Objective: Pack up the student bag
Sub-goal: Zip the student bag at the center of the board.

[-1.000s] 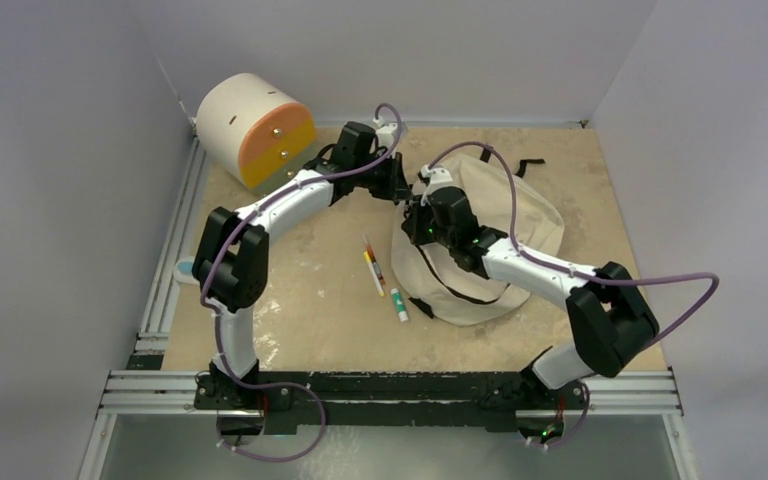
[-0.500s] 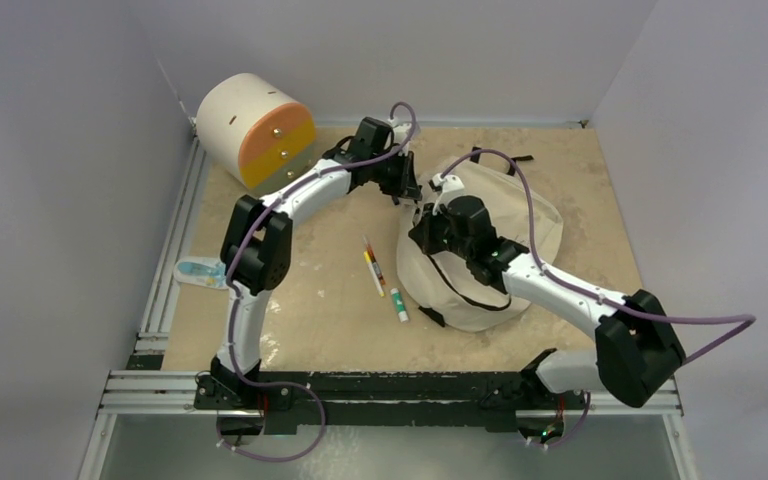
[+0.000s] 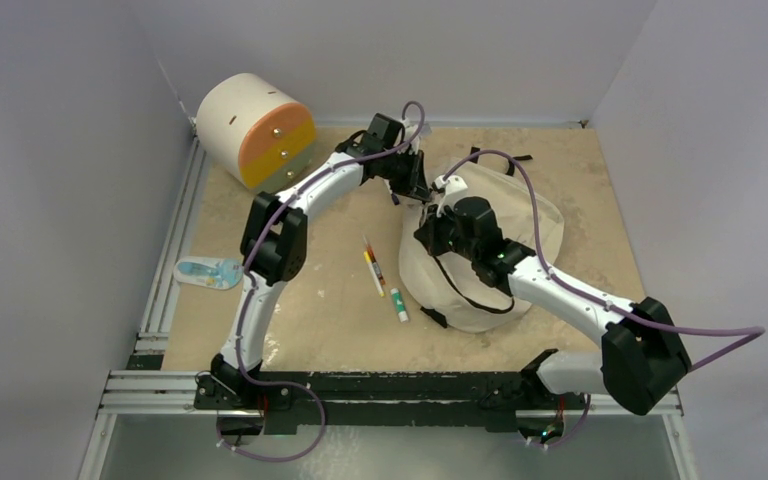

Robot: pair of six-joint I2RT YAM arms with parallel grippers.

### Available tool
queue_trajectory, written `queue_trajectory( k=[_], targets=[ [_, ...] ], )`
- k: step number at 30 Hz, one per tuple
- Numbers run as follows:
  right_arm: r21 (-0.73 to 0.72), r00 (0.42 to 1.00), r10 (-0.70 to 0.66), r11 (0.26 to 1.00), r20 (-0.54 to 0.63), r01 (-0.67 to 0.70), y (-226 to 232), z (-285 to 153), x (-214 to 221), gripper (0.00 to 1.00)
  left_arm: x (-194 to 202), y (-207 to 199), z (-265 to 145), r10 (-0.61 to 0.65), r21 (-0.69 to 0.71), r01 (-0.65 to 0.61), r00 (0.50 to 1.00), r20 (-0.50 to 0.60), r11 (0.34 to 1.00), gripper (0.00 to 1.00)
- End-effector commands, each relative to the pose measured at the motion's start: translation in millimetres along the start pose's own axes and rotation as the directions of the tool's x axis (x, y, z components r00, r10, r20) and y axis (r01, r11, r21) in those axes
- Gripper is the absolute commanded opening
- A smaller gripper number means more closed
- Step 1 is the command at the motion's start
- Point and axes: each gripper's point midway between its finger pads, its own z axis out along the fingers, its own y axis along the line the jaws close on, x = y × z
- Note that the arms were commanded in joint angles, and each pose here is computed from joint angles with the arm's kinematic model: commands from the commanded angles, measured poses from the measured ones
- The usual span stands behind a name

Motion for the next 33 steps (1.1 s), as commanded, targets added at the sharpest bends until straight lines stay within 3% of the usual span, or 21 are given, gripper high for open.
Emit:
queue_trajectory(
  k=[1, 33],
  targets=[
    [-0.253, 0.999, -0.025, 0.967, -0.046, 0.013, 54.2, -19.8, 6.8, 0.0, -75.6, 18.1, -2.8, 0.115, -0.077, -0.099, 0.961, 0.25, 0.992, 0.0],
    [-0.426, 0.986, -0.165, 0.893, -0.016, 0.142, 79.2, -43.0, 9.4, 0.0, -77.7, 42.3, 16.9, 0.078, -0.061, -0.065, 0.966, 0.247, 0.996, 0.0]
  ],
)
